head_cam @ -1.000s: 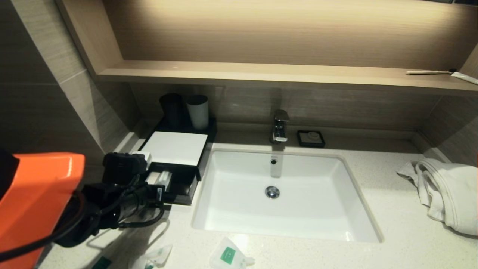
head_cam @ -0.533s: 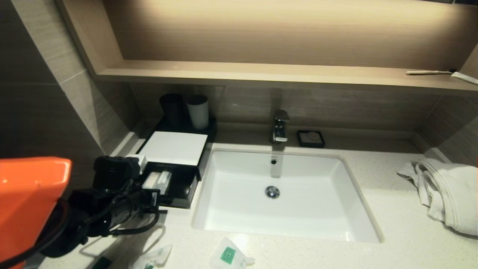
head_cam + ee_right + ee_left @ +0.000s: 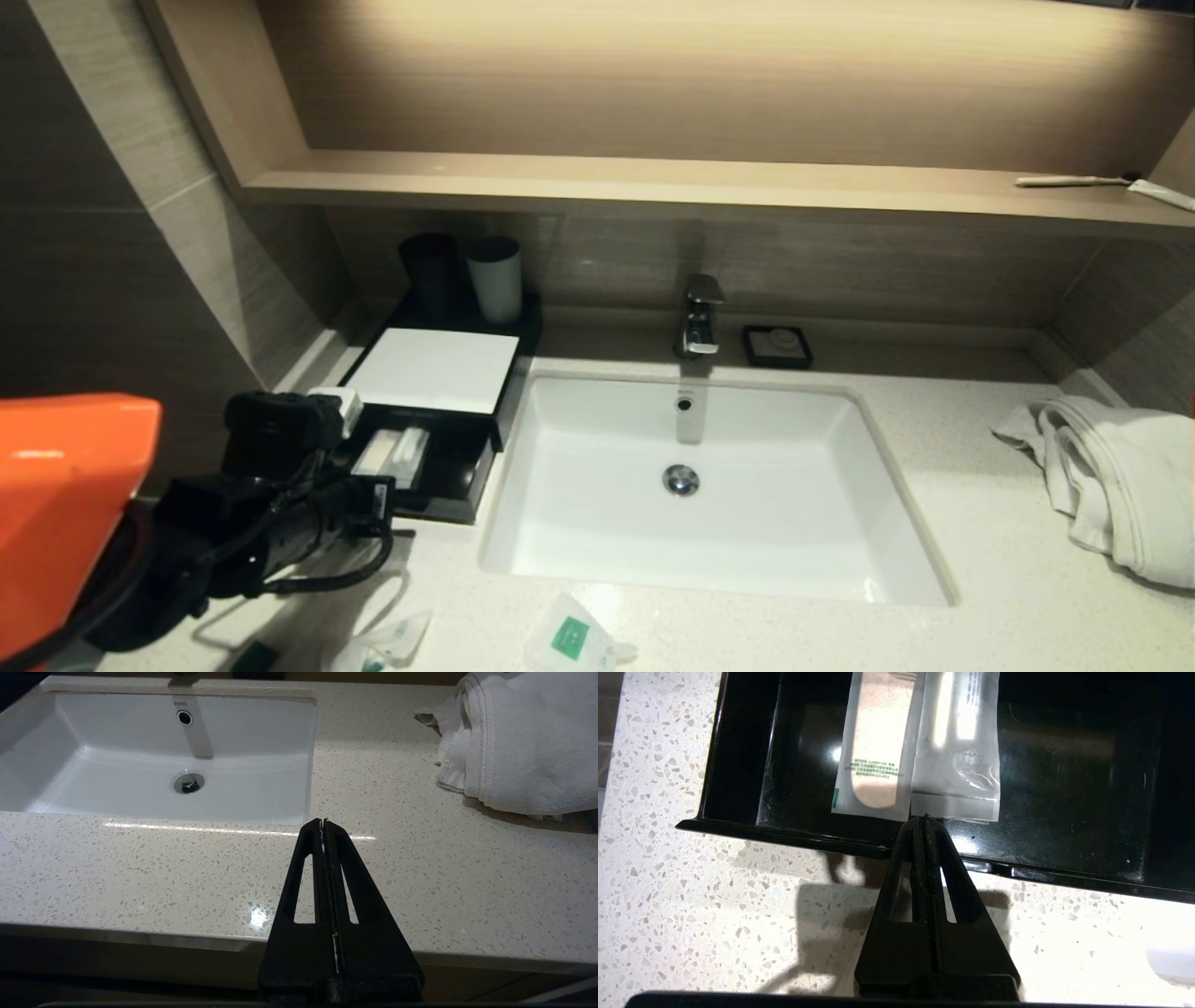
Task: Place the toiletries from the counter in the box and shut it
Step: Open the drawer
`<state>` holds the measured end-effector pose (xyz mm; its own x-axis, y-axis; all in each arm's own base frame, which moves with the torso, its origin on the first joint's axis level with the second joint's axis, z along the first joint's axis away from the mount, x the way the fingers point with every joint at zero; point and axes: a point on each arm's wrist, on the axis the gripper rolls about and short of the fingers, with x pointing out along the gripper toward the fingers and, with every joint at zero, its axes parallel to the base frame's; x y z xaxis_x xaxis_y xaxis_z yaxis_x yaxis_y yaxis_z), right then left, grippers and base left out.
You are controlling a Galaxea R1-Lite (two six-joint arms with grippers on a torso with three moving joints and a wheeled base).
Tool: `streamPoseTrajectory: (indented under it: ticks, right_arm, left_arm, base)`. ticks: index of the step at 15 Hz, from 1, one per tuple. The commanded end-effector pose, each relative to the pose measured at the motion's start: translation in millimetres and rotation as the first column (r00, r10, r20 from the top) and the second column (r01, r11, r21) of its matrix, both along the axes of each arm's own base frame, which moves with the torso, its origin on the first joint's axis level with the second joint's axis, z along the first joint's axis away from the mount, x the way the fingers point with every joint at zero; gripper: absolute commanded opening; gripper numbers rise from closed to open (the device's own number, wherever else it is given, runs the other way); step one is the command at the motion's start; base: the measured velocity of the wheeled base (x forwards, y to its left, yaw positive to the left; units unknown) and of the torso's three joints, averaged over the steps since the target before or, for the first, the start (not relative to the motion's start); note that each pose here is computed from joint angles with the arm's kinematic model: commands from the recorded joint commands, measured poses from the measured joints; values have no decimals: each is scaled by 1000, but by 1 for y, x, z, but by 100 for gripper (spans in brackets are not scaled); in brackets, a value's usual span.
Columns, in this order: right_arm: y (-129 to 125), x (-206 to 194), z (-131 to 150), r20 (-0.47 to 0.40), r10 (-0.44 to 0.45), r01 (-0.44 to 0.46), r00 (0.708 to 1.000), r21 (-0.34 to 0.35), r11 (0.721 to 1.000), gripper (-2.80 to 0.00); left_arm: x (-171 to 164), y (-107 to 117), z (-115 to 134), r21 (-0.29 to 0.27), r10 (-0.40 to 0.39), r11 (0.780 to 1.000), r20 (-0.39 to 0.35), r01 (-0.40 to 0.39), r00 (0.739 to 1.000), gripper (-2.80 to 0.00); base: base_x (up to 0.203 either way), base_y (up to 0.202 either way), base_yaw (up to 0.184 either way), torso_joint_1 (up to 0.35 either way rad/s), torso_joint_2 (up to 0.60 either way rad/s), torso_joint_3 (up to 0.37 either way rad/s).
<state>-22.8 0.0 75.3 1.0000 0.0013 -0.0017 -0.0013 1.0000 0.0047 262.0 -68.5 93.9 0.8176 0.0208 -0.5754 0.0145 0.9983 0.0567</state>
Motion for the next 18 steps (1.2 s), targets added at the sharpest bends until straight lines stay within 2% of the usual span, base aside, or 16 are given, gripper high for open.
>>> streamPoseTrajectory:
  ticks: [1, 8, 10, 14, 18]
  right_arm:
    - [0, 0, 0, 0, 0, 0, 1000, 0, 1000, -280]
    - [0, 0, 0, 0, 0, 0, 1000, 0, 1000, -280]
    - [0, 0, 0, 0, 0, 0, 1000, 0, 1000, -280]
    - [0, 0, 0, 0, 0, 0, 1000, 0, 1000, -280]
    - [0, 0, 0, 0, 0, 0, 1000, 0, 1000, -280]
  left_arm:
    - [-3, 1, 2, -2, 2, 1000, 7, -2, 1000, -280]
    - [-10, 3, 6, -3, 1, 1000, 7, -1, 1000, -280]
    - [-14, 4, 16, -12, 3, 1000, 38, -2, 999, -280]
    - [-32, 9, 40, -15, 3, 1000, 49, -2, 999, -280]
    - [-70, 23, 65, -16, 14, 1000, 42, -14, 999, -280]
  base:
    - [0, 0, 0, 0, 0, 0]
    - [0, 0, 0, 0, 0, 0]
    - [0, 0, 0, 0, 0, 0]
    - [0, 0, 0, 0, 0, 0]
    - [0, 0, 0, 0, 0, 0]
